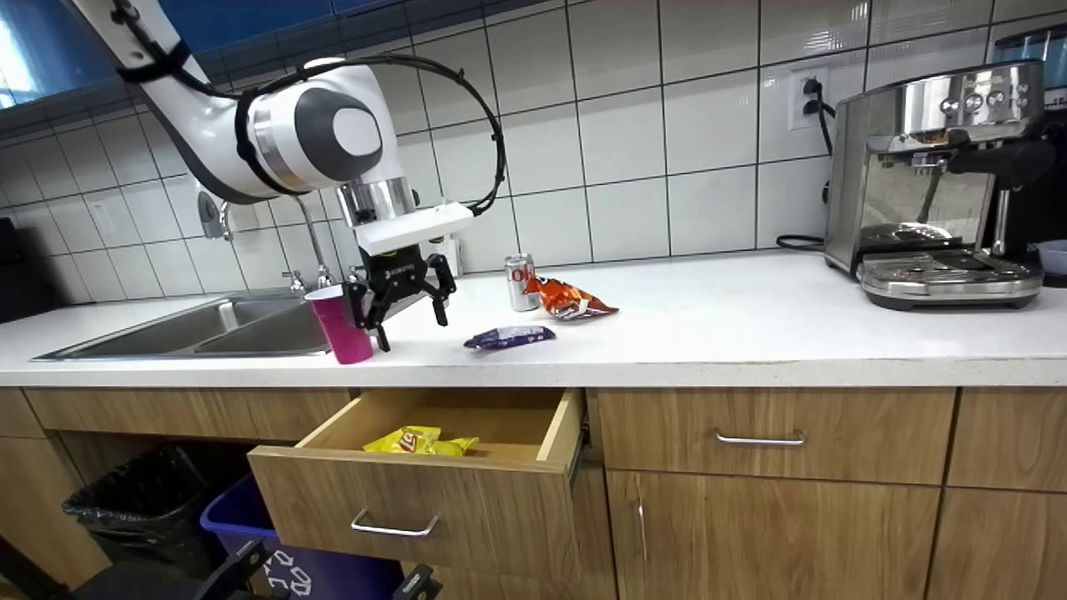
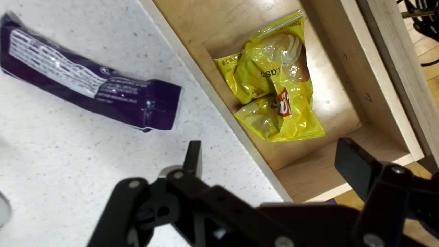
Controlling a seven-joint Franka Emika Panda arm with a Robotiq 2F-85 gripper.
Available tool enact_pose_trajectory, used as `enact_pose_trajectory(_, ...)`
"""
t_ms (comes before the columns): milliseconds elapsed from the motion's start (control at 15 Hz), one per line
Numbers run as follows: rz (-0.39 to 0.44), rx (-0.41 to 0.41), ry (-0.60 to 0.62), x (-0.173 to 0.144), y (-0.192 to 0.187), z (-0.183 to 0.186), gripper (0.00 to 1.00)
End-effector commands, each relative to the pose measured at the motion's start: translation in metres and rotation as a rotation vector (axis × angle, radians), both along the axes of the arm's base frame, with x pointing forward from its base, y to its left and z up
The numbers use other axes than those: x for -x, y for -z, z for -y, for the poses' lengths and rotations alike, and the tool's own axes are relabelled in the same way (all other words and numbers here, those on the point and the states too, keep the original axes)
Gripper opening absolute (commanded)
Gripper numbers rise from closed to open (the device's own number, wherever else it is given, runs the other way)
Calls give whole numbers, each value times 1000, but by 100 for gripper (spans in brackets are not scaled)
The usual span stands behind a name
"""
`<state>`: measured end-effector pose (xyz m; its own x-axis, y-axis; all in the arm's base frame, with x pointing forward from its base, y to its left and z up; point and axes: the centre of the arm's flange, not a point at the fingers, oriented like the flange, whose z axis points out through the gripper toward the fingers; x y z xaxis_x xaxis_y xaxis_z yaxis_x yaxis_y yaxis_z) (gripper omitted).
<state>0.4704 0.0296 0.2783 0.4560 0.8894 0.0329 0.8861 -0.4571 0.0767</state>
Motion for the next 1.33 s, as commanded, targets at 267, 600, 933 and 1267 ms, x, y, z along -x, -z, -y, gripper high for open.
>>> enact_pose_trajectory(267,55,-67,260,-16,-38,29,100)
enact_pose_trajectory(600,95,-124,429,-33,-50,53,100)
enact_pose_trajectory(933,135,-138,557,-48,-58,69,100)
enact_pose_trajectory(1267,201,-87,569,-66,-53,80,100)
